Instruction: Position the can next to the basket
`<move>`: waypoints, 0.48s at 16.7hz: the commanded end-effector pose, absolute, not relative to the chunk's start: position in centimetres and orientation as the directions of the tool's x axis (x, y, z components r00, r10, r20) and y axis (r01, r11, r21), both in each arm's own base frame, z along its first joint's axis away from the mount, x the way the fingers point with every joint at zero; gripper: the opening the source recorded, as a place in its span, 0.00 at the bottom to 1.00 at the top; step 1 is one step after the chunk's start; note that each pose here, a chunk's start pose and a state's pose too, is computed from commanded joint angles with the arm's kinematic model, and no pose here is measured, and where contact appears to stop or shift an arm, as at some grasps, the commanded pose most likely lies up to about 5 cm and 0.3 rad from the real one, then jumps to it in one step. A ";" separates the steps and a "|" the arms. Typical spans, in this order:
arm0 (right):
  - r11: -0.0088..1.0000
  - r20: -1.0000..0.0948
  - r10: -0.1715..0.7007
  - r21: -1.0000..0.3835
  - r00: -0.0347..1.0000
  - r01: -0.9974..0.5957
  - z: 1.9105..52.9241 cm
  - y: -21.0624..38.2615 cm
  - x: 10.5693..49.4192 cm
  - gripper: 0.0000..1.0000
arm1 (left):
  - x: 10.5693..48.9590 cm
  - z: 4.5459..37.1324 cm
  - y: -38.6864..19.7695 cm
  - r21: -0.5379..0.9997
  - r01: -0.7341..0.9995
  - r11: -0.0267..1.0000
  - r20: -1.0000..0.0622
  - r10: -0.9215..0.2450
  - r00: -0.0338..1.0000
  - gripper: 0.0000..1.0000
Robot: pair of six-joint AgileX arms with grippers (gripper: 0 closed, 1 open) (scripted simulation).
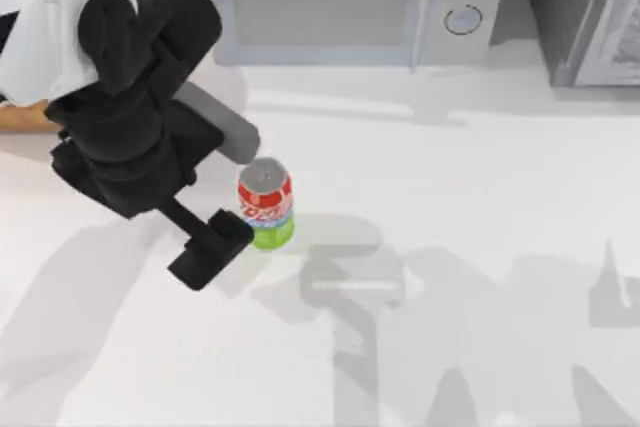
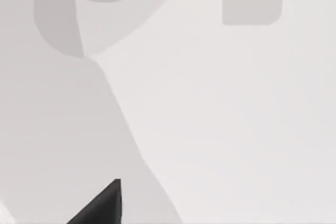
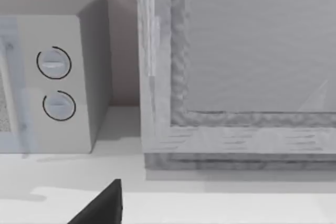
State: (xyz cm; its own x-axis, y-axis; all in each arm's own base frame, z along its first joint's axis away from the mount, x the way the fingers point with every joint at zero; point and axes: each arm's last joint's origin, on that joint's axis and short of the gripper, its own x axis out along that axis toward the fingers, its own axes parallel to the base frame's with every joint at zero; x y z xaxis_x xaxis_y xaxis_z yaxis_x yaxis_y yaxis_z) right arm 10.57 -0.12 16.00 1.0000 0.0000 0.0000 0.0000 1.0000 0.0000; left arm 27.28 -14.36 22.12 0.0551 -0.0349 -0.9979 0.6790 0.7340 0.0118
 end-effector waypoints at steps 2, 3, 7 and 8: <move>1.000 0.000 0.000 0.000 1.000 0.000 16.0 -0.1 10.6 1.00 | 29.8 21.9 -16.6 -0.006 0.704 0.710 -1.000 0.002 -0.010 1.00; 1.000 0.000 0.000 0.000 1.000 0.000 16.0 -0.1 10.6 1.00 | 30.9 21.8 -17.7 -0.011 0.712 0.702 -1.000 0.012 -0.027 1.00; 1.000 0.000 0.000 0.000 1.000 0.000 16.0 -0.1 10.6 1.00 | 34.7 22.0 -20.9 -0.010 0.726 0.688 -0.999 0.015 -0.028 1.00; 1.000 0.000 0.000 0.000 1.000 0.000 16.0 -0.1 10.6 1.00 | 35.3 22.0 -21.4 -0.007 0.726 0.688 -1.000 0.011 -0.021 1.00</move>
